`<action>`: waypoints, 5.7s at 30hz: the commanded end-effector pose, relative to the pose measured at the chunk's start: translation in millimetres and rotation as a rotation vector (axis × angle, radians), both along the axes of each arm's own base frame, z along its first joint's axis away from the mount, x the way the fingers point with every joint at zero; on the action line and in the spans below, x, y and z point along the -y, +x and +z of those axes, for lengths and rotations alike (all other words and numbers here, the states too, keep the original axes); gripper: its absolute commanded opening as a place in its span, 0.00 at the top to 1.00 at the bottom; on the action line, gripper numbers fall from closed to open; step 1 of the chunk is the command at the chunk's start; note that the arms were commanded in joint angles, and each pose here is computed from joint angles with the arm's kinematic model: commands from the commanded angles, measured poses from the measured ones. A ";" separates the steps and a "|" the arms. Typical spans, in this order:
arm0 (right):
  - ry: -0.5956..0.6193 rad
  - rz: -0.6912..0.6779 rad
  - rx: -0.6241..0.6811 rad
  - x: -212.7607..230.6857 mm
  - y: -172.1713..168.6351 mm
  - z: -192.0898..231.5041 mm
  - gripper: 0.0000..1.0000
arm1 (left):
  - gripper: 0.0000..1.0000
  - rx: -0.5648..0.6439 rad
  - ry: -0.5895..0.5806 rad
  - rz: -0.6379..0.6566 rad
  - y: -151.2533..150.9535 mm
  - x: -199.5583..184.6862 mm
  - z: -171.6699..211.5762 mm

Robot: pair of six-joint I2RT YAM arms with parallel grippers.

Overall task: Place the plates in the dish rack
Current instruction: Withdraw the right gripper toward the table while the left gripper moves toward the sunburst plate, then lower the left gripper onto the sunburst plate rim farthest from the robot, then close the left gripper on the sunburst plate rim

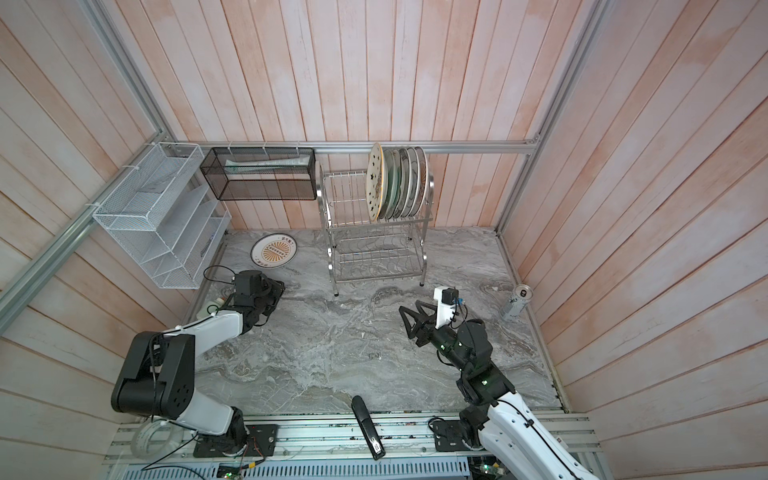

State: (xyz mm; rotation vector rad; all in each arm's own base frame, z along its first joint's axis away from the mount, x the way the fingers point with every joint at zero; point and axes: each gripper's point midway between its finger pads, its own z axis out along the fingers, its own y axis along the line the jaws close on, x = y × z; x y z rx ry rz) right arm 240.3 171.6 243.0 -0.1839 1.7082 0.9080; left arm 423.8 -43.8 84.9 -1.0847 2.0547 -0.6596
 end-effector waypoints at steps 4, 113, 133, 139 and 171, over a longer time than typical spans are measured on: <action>-0.020 -0.008 -0.041 2.0 -2.0 -12.8 0.36 | 0.53 0.054 -0.068 -0.039 34.0 4.6 -4.9; -0.142 -0.067 0.007 19.6 -3.6 -13.7 0.35 | 0.93 -0.070 -0.332 0.404 111.3 -37.2 -100.5; -0.132 -0.058 0.013 16.3 -1.3 -7.1 0.35 | 0.97 -0.097 -0.296 0.317 64.1 -26.9 -106.1; -0.119 -0.056 0.013 16.2 -2.0 -4.0 0.35 | 0.97 -0.100 -0.279 0.276 60.5 -19.2 -95.6; -0.100 -0.060 0.017 20.4 -9.5 3.7 0.35 | 1.00 -0.139 -0.178 0.124 17.9 18.6 -71.2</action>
